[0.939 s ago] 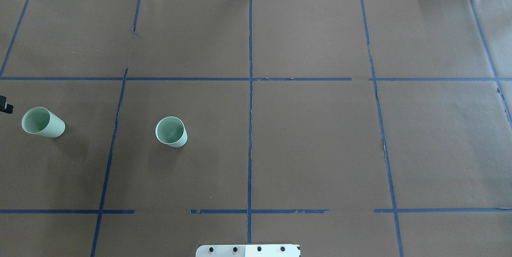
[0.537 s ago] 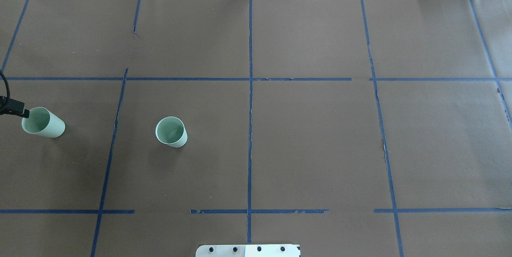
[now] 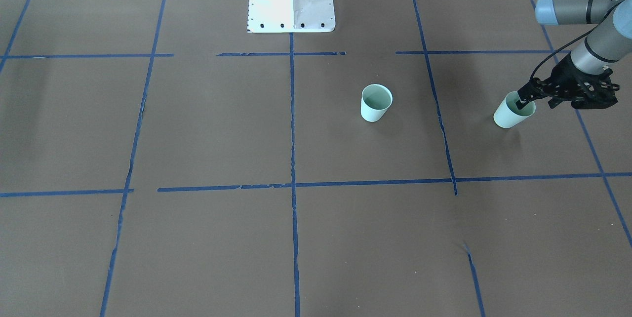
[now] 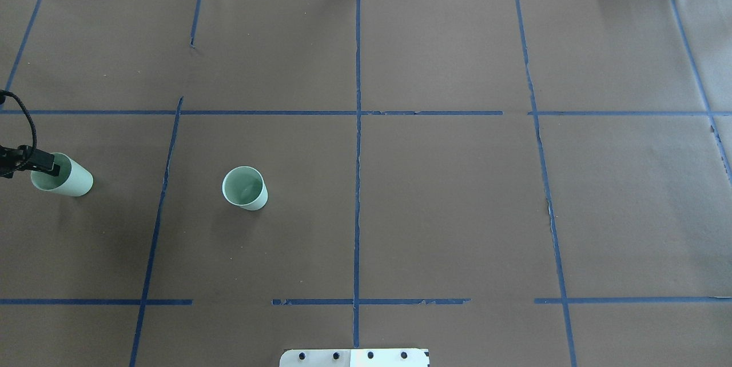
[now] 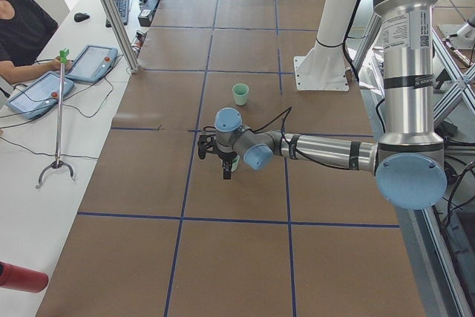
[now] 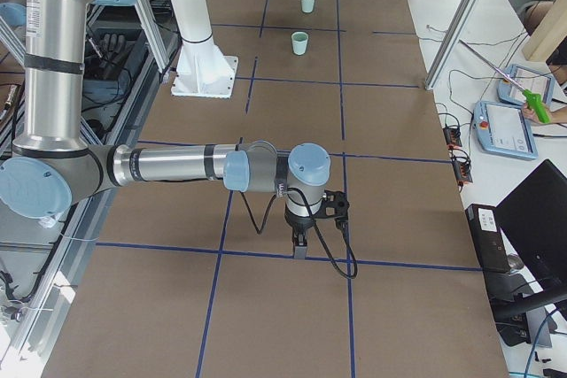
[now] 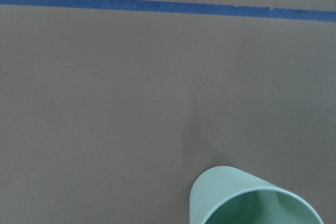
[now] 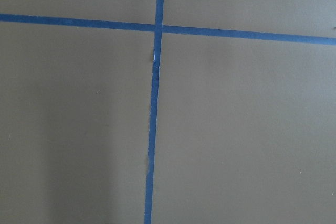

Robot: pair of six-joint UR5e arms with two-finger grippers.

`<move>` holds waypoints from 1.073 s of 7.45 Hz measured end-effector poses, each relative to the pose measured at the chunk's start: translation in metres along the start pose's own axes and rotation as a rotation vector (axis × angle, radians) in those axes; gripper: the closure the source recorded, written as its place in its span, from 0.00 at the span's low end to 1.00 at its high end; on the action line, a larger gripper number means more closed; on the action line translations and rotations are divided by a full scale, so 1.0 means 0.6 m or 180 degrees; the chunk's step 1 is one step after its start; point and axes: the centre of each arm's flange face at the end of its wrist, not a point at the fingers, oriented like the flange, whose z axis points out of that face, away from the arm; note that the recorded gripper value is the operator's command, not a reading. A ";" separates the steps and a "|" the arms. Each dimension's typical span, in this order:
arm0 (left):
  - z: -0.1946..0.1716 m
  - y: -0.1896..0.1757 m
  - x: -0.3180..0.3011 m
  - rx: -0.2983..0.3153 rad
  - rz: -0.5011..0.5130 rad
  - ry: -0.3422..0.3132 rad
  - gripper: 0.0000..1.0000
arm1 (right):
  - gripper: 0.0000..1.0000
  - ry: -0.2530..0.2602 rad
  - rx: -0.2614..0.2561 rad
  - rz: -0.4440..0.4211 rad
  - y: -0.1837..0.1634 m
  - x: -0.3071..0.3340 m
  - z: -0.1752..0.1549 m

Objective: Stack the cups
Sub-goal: 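Lower the left gripper onto the outer cup and grasp its rim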

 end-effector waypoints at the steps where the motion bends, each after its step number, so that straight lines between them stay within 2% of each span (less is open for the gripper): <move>1: 0.006 0.002 0.001 -0.0022 0.0012 -0.0007 0.60 | 0.00 0.0000 0.0000 0.0000 0.000 0.000 0.000; 2: 0.009 0.004 0.001 -0.0034 0.0022 -0.0010 0.85 | 0.00 0.0000 0.0000 0.0000 0.000 0.000 0.000; 3: 0.010 0.004 0.002 -0.0036 0.0026 -0.0010 1.00 | 0.00 0.0000 0.0000 0.0000 0.000 0.000 0.000; 6: 0.002 0.004 0.011 -0.0024 0.0006 0.0025 1.00 | 0.00 0.0000 0.0002 -0.0001 0.000 0.000 0.000; 8: -0.045 0.009 0.041 -0.0001 0.0008 0.0128 1.00 | 0.00 0.0000 0.0002 -0.0002 0.000 0.000 0.000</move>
